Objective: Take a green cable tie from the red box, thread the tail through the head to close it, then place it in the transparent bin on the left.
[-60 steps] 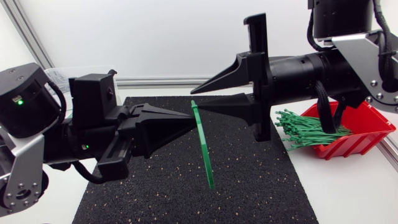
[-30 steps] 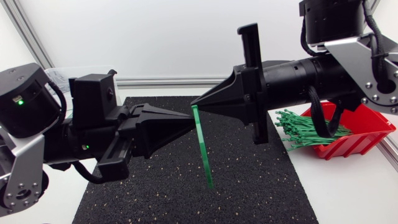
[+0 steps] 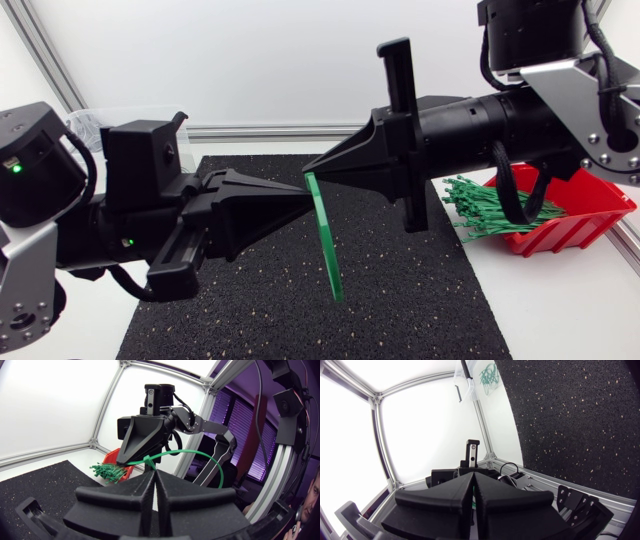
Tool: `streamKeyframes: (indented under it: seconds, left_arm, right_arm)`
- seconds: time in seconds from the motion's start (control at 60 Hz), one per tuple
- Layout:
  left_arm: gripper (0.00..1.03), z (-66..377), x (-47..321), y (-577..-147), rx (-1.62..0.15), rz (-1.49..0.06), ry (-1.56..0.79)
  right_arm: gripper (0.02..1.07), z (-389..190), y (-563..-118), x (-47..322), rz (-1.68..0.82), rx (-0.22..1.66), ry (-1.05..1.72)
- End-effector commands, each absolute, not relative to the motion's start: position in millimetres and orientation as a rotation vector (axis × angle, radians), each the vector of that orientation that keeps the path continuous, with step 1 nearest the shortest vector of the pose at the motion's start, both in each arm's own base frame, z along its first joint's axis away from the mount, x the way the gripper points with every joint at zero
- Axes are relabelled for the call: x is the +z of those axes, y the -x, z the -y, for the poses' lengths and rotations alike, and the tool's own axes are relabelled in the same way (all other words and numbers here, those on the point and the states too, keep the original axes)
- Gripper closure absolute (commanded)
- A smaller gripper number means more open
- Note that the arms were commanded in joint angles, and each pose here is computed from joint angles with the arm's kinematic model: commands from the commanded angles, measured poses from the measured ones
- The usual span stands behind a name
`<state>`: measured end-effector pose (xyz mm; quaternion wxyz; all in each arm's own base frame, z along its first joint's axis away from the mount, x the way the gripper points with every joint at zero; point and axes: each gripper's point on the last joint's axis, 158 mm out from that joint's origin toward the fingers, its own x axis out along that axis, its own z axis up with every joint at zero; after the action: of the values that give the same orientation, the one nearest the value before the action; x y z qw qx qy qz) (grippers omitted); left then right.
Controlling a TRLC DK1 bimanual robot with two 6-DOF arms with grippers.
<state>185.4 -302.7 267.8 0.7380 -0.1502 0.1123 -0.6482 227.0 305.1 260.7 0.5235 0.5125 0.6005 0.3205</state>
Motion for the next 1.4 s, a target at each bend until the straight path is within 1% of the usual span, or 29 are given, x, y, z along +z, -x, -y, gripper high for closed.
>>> streamKeyframes:
  seconds: [0.0,0.083,0.367,0.517,0.6,0.617,0.633,0.667,0.7,0.733,0.8,0.9,0.967,1.05,1.1,1.133,1.167,1.25,1.283,1.317,1.383]
  left_arm:
    - [1.0,303,278,-158,-1.507,-0.196,0.303]
    - [1.0,302,280,-153,-1.515,-0.192,0.303]
    - [1.0,301,283,-145,-1.53,-0.186,0.301]
    - [1.0,301,282,-152,-1.513,-0.195,0.302]
    - [1.0,300,275,-169,-1.47,-0.219,0.307]
    - [1.0,300,275,-174,-1.458,-0.224,0.309]
    - [1.0,300,274,-178,-1.447,-0.23,0.311]
    - [1.0,299,271,-188,-1.421,-0.254,0.316]
    - [1.0,298,268,-196,-1.401,-0.271,0.319]
    - [1.0,298,265,-201,-1.387,-0.284,0.322]
    - [1.0,298,258,-211,-1.353,-0.332,0.317]
    - [1.0,300,239,-222,-1.278,-0.409,0.246]
    - [1.0,298,230,-232,-1.218,-0.428,0.205]
    - [1.0,291,223,-245,-1.139,-0.437,0.151]
    - [1.0,285,217,-256,-1.073,-0.456,0.109]
    - [1.0,281,214,-262,-1.036,-0.467,0.088]
    - [1.0,276,212,-268,-1.007,-0.472,0.075]
    - [1.0,258,204,-288,-0.908,-0.488,0.05]
    - [1.0,252,202,-293,-0.88,-0.499,0.044]
    - [1.0,243,201,-300,-0.844,-0.505,0.031]
    - [1.0,220,198,-322,-0.737,-0.503,0.008]
  right_arm:
    - [1.01,-303,-251,236,-1.42,0.671,-1.226]
    - [1.01,-304,-252,229,-1.432,0.657,-1.22]
    - [1.01,-305,-254,225,-1.426,0.636,-1.214]
    - [1.01,-307,-249,231,-1.421,0.662,-1.205]
    - [1.01,-309,-240,239,-1.42,0.705,-1.175]
    - [0.99,-309,-239,241,-1.418,0.71,-1.168]
    - [0.93,-309,-238,243,-1.416,0.719,-1.163]
    - [0.8,-310,-234,247,-1.425,0.746,-1.158]
    - [0.68,-311,-229,251,-1.438,0.778,-1.15]
    - [0.61,-311,-230,252,-1.436,0.791,-1.145]
    - [0.53,-309,-235,252,-1.422,0.795,-1.139]
    - [0.48,-299,-248,247,-1.393,0.769,-1.14]
    - [0.45,-295,-247,239,-1.393,0.766,-1.085]
    - [0.38,-284,-258,230,-1.348,0.727,-1.019]
    - [0.3,-278,-265,223,-1.329,0.702,-0.973]
    - [0.22,-273,-269,215,-1.314,0.679,-0.918]
    - [0.18,-268,-273,207,-1.296,0.657,-0.854]
    - [0.15,-249,-288,183,-1.245,0.556,-0.693]
    - [0.15,-242,-289,179,-1.24,0.541,-0.634]
    - [0.12,-234,-293,174,-1.217,0.514,-0.576]
    - [0.09,-215,-303,166,-1.162,0.445,-0.448]
